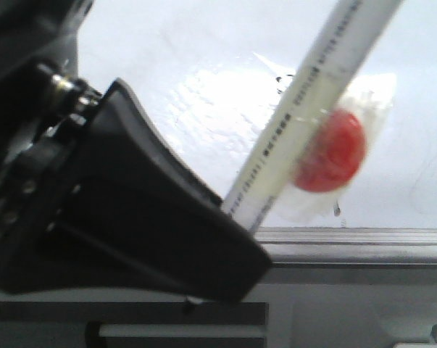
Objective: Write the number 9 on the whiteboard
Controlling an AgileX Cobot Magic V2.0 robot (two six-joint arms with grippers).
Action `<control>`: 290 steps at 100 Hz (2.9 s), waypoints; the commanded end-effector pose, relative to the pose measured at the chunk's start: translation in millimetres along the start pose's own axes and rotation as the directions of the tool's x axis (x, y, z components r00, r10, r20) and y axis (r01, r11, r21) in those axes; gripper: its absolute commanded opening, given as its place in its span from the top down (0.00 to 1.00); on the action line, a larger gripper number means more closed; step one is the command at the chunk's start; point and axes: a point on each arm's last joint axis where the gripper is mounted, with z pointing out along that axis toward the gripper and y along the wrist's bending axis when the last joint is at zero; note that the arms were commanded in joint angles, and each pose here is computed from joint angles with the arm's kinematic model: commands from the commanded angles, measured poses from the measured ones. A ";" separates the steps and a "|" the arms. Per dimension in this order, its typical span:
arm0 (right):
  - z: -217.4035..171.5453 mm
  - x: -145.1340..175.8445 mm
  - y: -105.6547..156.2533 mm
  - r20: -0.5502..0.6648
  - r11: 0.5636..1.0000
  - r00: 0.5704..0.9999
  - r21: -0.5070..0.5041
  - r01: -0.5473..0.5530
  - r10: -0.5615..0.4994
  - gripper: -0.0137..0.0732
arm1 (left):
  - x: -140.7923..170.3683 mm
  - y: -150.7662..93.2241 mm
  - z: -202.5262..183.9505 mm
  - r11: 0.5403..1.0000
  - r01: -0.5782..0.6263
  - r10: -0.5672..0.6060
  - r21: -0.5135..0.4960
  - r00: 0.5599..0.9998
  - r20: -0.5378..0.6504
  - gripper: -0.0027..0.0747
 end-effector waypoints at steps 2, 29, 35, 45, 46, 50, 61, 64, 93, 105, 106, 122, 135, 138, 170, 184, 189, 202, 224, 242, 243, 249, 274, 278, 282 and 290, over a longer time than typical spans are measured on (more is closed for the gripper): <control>-17.3 -8.1 -13.4 0.063 0.996 0.998 0.080 -0.028 0.023 0.92 | -13.8 11.6 -7.7 0.975 0.183 -0.166 -0.130 0.977 0.132 0.99; -22.9 5.4 -22.6 -0.048 0.978 0.992 0.182 -0.102 0.113 0.90 | -21.2 39.0 -14.4 0.824 0.467 -0.346 -0.321 0.864 0.366 0.99; -23.4 5.0 -25.1 -0.037 0.971 0.991 0.210 -0.114 0.125 0.90 | -19.9 43.5 -12.5 0.793 0.505 -0.372 -0.340 0.844 0.387 0.99; -24.2 4.9 -28.7 -0.025 0.959 0.989 0.249 -0.136 0.147 0.90 | -18.8 47.4 -5.1 0.764 0.513 -0.362 -0.390 0.843 0.398 0.99; -24.2 4.9 -28.7 -0.024 0.958 0.988 0.249 -0.140 0.151 0.90 | -18.7 47.6 -4.4 0.762 0.513 -0.360 -0.395 0.843 0.399 0.99; -24.6 5.7 -30.0 -0.030 0.953 0.987 0.265 -0.144 0.158 0.90 | -19.0 49.7 -1.3 0.743 0.510 -0.341 -0.433 0.845 0.412 0.99; -25.0 7.4 -31.0 -0.038 0.945 0.982 0.280 -0.169 0.187 0.90 | -21.5 55.1 4.2 0.676 0.533 -0.313 -0.509 0.833 0.457 0.99; -25.0 7.4 -31.0 -0.038 0.945 0.981 0.280 -0.172 0.189 0.90 | -21.8 57.0 6.4 0.661 0.542 -0.317 -0.518 0.828 0.462 0.99; -25.0 7.0 -30.9 -0.033 0.945 0.981 0.278 -0.173 0.190 0.90 | -20.8 68.2 19.4 0.592 0.578 -0.344 -0.561 0.811 0.473 0.99; -24.9 6.3 -30.8 -0.025 0.945 0.981 0.275 -0.179 0.193 0.90 | -16.7 74.9 17.2 0.519 0.609 -0.346 -0.600 0.791 0.505 0.99; -24.8 6.1 -30.7 -0.023 0.945 0.981 0.275 -0.179 0.192 0.90 | -16.7 75.0 17.0 0.517 0.609 -0.345 -0.601 0.791 0.506 0.99; -24.8 5.9 -30.7 -0.021 0.945 0.981 0.274 -0.179 0.192 0.90 | -15.3 81.0 13.8 0.496 0.618 -0.345 -0.610 0.785 0.515 0.99; -24.8 5.6 -30.6 -0.018 0.945 0.981 0.272 -0.179 0.191 0.90 | -14.1 85.6 11.2 0.480 0.625 -0.345 -0.616 0.780 0.522 0.90; -24.8 5.6 -30.6 -0.018 0.945 0.981 0.272 -0.179 0.191 0.90 | -13.7 87.1 10.3 0.475 0.627 -0.346 -0.618 0.778 0.524 0.85; -24.5 3.6 -30.0 0.002 0.948 0.982 0.262 -0.181 0.187 0.90 | -12.2 88.6 10.6 0.457 0.631 -0.346 -0.627 0.776 0.528 0.52; -24.5 3.3 -30.0 0.005 0.948 0.983 0.261 -0.181 0.186 0.90 | -11.9 90.0 9.1 0.440 0.631 -0.333 -0.640 0.776 0.536 0.38; -24.5 3.3 -30.0 0.005 0.948 0.983 0.261 -0.181 0.186 0.90 | -14.3 90.3 7.9 0.439 0.633 -0.327 -0.638 0.774 0.542 0.32; -24.5 3.3 -30.0 0.005 0.948 0.983 0.261 -0.181 0.186 0.90 | -32.3 82.7 -4.4 0.472 0.656 -0.302 -0.589 0.748 0.591 0.20; -36.2 11.4 -30.6 0.039 0.945 0.981 0.264 -0.192 0.189 0.90 | -64.1 32.2 -55.1 0.669 0.536 -0.146 -0.514 0.773 0.617 0.24; -53.8 54.7 -22.5 0.077 0.943 0.987 0.291 -0.160 0.144 0.90 | -37.1 7.5 -104.8 0.715 0.429 -0.033 -0.552 0.810 0.586 0.54; -54.4 56.9 -22.0 0.078 0.943 0.987 0.293 -0.158 0.142 0.90 | -35.6 5.9 -108.9 0.718 0.432 -0.032 -0.546 0.804 0.594 0.56; -59.2 75.6 -17.6 0.081 0.941 0.987 0.300 -0.158 0.140 0.90 | -20.6 2.8 -118.1 0.723 0.437 -0.039 -0.535 0.799 0.600 0.75; -78.8 110.4 -11.3 0.165 0.928 0.972 0.305 -0.212 0.167 0.90 | 15.5 -6.9 -144.2 0.756 0.446 -0.023 -0.479 0.749 0.662 0.99; -81.3 112.3 -12.0 0.168 0.925 0.970 0.311 -0.219 0.174 0.90 | 17.9 -7.1 -145.6 0.755 0.449 -0.021 -0.479 0.746 0.666 0.99; -83.0 113.2 -12.3 0.174 0.923 0.969 0.313 -0.224 0.176 0.90 | 19.2 -7.0 -145.8 0.753 0.452 -0.024 -0.478 0.745 0.667 0.99; -84.0 113.8 -12.5 0.177 0.922 0.968 0.314 -0.227 0.178 0.90 | 19.8 -7.0 -146.1 0.751 0.460 -0.033 -0.473 0.742 0.670 0.99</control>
